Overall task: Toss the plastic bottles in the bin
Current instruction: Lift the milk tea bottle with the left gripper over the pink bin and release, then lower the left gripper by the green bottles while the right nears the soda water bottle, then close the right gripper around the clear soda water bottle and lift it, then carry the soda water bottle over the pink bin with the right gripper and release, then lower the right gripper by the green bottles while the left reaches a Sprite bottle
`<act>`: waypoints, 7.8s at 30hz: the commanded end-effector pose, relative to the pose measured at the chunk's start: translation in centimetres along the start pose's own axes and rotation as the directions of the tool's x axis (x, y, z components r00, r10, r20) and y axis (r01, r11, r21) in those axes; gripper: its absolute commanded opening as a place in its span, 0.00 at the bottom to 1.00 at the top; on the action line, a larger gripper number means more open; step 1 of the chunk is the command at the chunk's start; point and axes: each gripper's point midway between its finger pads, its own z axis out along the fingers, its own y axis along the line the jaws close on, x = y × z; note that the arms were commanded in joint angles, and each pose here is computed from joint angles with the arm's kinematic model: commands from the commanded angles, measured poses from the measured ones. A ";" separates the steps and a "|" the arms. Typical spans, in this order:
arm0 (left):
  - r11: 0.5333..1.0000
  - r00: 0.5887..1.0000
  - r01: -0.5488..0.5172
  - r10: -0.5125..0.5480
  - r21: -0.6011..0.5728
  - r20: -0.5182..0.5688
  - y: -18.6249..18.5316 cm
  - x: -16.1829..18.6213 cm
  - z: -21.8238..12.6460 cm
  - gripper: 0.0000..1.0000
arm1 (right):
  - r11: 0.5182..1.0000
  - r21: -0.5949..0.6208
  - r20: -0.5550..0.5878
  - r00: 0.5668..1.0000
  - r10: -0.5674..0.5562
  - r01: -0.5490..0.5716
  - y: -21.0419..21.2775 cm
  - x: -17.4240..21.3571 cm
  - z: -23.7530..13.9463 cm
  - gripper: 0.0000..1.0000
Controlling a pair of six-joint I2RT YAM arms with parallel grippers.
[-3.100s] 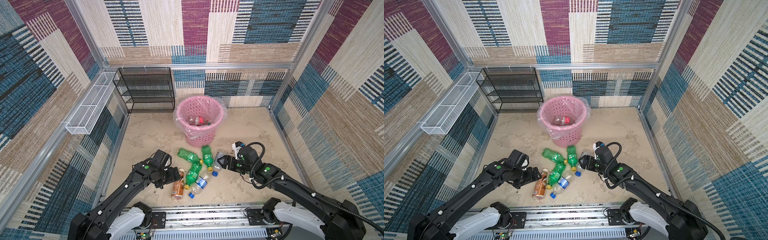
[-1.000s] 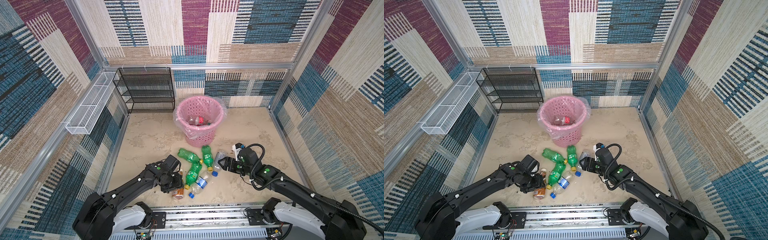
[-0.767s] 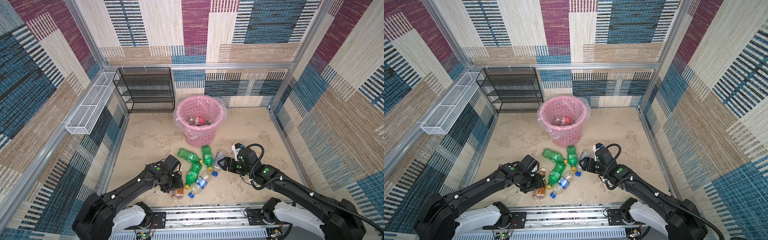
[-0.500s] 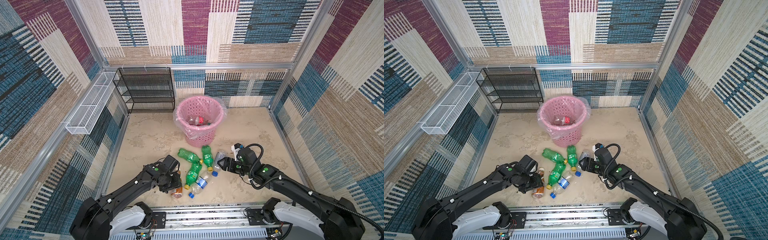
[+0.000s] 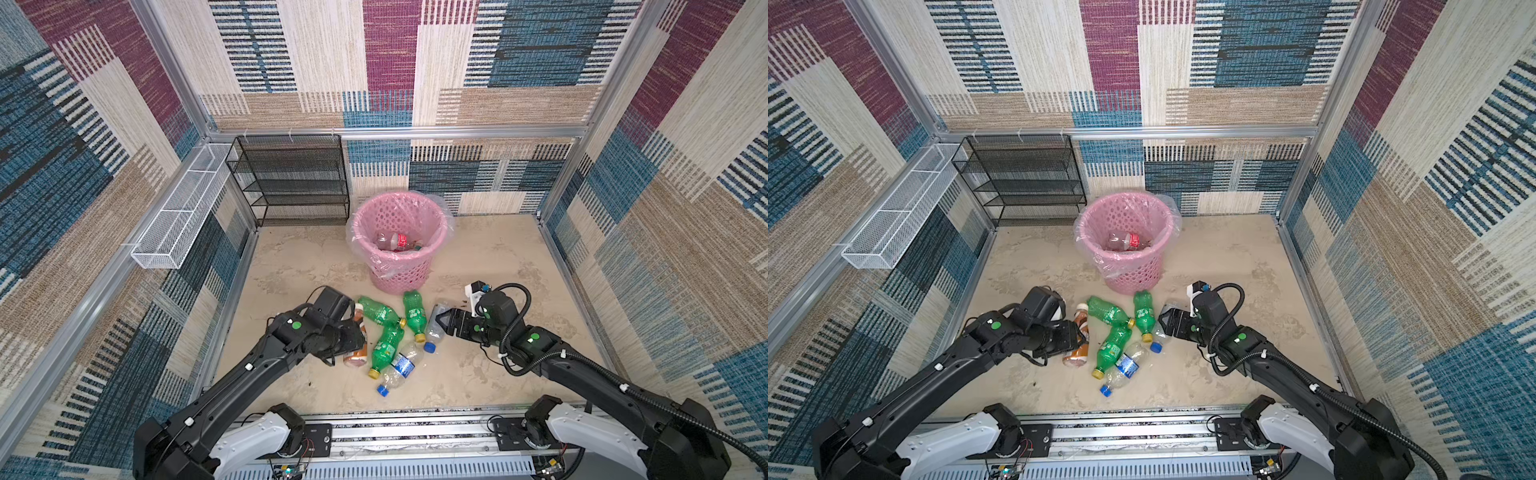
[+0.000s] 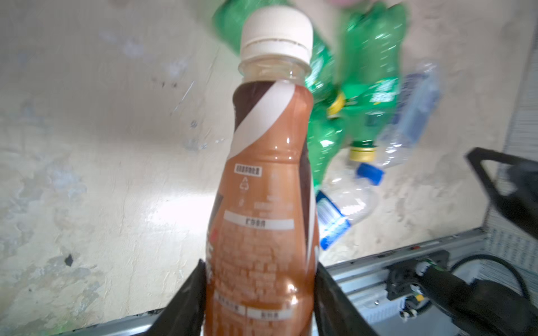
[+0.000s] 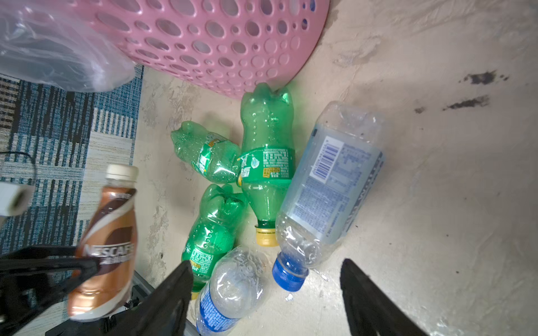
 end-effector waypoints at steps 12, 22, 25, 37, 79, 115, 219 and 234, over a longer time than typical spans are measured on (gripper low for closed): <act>0.929 0.791 -0.333 0.183 0.160 0.584 -18.3 -21.5 -19.4 0.98 | 0.999 -0.008 0.095 0.995 -0.041 0.042 2.0 -3.9 -2.5 0.82; 0.990 0.871 -0.093 0.030 0.103 0.491 -5.1 -12.0 -12.2 0.95 | 1.000 -0.004 0.049 0.999 0.016 -0.016 -0.2 -1.4 -1.8 0.82; 0.995 0.914 -0.022 -0.019 0.096 0.405 -2.0 -8.9 -8.7 0.94 | 1.000 0.006 0.033 0.999 0.018 -0.018 -0.6 -1.0 -1.3 0.82; 0.990 0.969 0.092 -0.113 0.107 0.221 2.1 -3.0 -1.4 0.91 | 0.999 0.019 -0.018 0.999 0.048 -0.047 -1.5 0.3 -0.2 0.81; 0.985 0.980 0.125 -0.141 0.120 0.142 3.3 -1.2 2.7 0.91 | 0.979 0.186 -0.099 0.989 0.109 -0.089 -4.0 -0.3 6.1 0.85; 0.985 0.979 0.138 -0.152 0.107 0.136 4.0 -0.9 2.8 0.91 | 0.947 0.320 -0.147 0.985 0.089 -0.037 -7.4 1.0 7.7 0.68; 0.971 0.974 0.183 -0.200 0.157 0.105 3.5 -1.2 3.1 0.86 | 0.996 0.016 0.001 0.996 0.086 -0.086 -2.2 -1.4 -0.8 0.79; 0.990 0.998 0.050 -0.045 0.135 -0.036 1.6 3.6 6.8 0.82 | 0.994 0.004 -0.047 0.993 0.109 -0.109 -3.6 0.9 0.6 0.77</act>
